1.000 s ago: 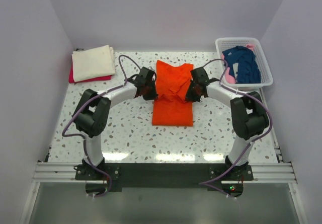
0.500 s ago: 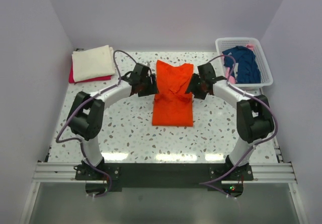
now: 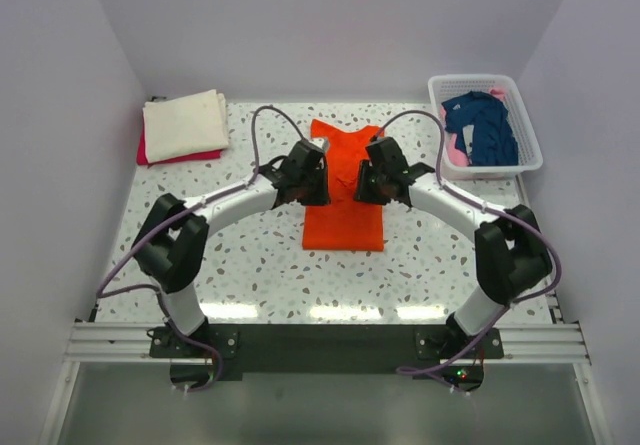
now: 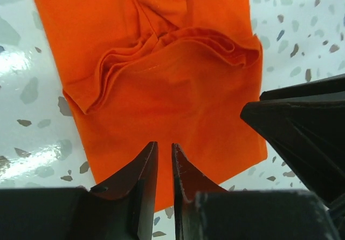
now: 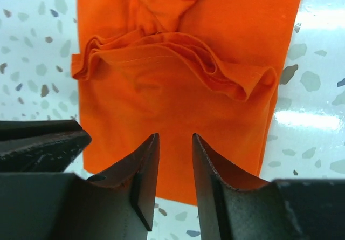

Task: Fold and stack the t-shirts
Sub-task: Fold the tshirt

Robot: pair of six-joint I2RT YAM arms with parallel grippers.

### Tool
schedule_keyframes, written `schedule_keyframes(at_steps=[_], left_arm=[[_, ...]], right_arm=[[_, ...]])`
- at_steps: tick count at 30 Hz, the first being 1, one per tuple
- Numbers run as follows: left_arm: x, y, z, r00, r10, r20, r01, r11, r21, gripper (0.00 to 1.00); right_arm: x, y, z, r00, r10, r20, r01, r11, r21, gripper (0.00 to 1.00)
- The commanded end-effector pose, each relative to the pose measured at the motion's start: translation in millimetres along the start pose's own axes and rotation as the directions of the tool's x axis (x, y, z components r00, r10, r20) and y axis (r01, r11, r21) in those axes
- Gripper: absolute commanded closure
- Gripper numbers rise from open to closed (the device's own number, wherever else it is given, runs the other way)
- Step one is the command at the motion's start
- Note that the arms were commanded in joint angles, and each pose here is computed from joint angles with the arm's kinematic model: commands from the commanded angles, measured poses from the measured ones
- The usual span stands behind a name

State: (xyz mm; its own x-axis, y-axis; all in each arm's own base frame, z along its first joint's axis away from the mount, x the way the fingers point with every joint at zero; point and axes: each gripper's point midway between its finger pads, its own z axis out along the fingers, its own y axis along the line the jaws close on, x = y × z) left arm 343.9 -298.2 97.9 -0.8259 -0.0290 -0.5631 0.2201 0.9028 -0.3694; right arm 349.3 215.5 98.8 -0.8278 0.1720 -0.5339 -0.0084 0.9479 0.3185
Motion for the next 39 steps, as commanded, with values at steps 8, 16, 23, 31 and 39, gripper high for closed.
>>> schedule_keyframes(at_steps=[8, 16, 23, 31, 39], left_arm=[[4.2, 7.9, 49.3, 0.998, 0.022, -0.053, -0.025, 0.998, -0.054, 0.8], [-15.8, 31.8, 64.0, 0.999, -0.013, -0.03, 0.009, 0.993, -0.119, 0.8], [-31.5, 58.8, 69.3, 1.0, -0.025, -0.016, 0.022, 0.985, -0.173, 0.81], [-38.1, 76.0, 73.6, 0.999, -0.022, -0.027, 0.016, 0.98, -0.198, 0.82], [-76.8, 37.2, 31.1, 0.995, 0.0, 0.101, 0.007, 0.997, -0.074, 0.7]], right_arm=[[-4.3, -15.0, 40.5, 0.996, -0.078, -0.045, 0.082, 0.993, 0.089, 0.68], [-19.5, -21.5, 57.2, 0.995, -0.092, -0.04, 0.097, 0.985, 0.145, 0.68], [-33.5, -35.8, 71.4, 0.997, -0.065, -0.047, 0.072, 0.982, 0.173, 0.68], [-38.8, -52.4, 81.9, 0.996, -0.045, -0.076, 0.059, 0.978, 0.198, 0.69], [-64.0, -40.6, 45.7, 0.999, -0.046, 0.011, 0.043, 0.984, 0.175, 0.68]])
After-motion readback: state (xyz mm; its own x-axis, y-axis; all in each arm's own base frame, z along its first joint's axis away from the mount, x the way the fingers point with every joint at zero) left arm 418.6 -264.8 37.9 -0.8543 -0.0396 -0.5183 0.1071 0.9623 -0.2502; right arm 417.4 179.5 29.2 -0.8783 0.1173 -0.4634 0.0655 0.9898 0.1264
